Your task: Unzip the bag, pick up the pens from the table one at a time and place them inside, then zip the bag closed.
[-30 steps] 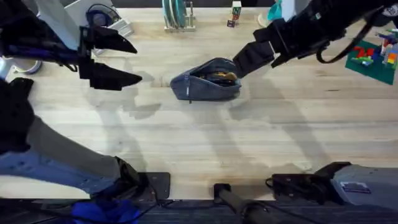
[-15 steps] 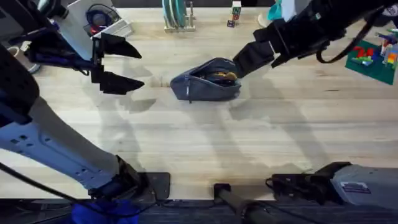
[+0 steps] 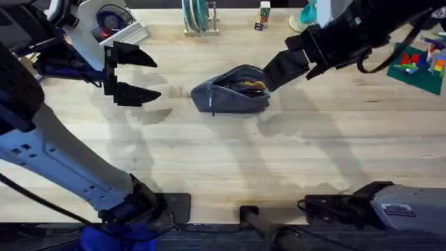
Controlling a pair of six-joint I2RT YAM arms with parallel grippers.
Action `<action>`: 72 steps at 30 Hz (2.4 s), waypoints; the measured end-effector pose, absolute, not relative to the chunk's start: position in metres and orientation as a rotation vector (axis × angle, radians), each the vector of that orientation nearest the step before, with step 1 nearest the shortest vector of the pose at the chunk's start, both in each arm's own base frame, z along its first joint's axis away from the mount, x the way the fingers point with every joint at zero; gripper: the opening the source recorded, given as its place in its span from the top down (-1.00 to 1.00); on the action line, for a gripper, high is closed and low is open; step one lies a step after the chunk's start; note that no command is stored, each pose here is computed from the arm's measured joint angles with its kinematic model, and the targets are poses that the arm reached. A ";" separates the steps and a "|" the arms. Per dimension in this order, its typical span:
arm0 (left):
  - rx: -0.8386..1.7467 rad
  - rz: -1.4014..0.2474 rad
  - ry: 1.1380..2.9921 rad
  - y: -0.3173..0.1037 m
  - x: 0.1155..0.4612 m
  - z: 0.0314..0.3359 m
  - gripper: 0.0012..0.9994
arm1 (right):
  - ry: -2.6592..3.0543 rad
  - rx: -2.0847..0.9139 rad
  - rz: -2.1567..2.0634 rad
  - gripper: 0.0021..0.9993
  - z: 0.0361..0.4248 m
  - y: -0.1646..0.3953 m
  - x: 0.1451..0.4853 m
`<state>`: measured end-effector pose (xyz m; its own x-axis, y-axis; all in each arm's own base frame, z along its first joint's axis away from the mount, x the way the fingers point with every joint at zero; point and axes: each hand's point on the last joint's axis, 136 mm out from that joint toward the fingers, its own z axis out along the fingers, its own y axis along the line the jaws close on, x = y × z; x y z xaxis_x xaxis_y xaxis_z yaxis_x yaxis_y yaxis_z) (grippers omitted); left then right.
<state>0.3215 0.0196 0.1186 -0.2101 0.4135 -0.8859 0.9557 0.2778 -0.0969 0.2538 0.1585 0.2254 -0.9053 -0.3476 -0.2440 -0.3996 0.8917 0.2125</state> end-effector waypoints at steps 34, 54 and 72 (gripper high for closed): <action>1.247 -0.875 1.767 0.020 0.322 0.119 -0.99 | 2.645 -0.466 0.212 -1.00 0.240 0.233 0.251; 1.247 -0.875 1.767 0.020 0.322 0.119 -0.99 | 2.719 -0.341 0.194 -1.00 0.188 0.291 0.251; 1.243 -0.875 1.764 0.020 0.323 0.119 -0.99 | 2.757 -0.265 0.201 -0.99 0.144 0.323 0.266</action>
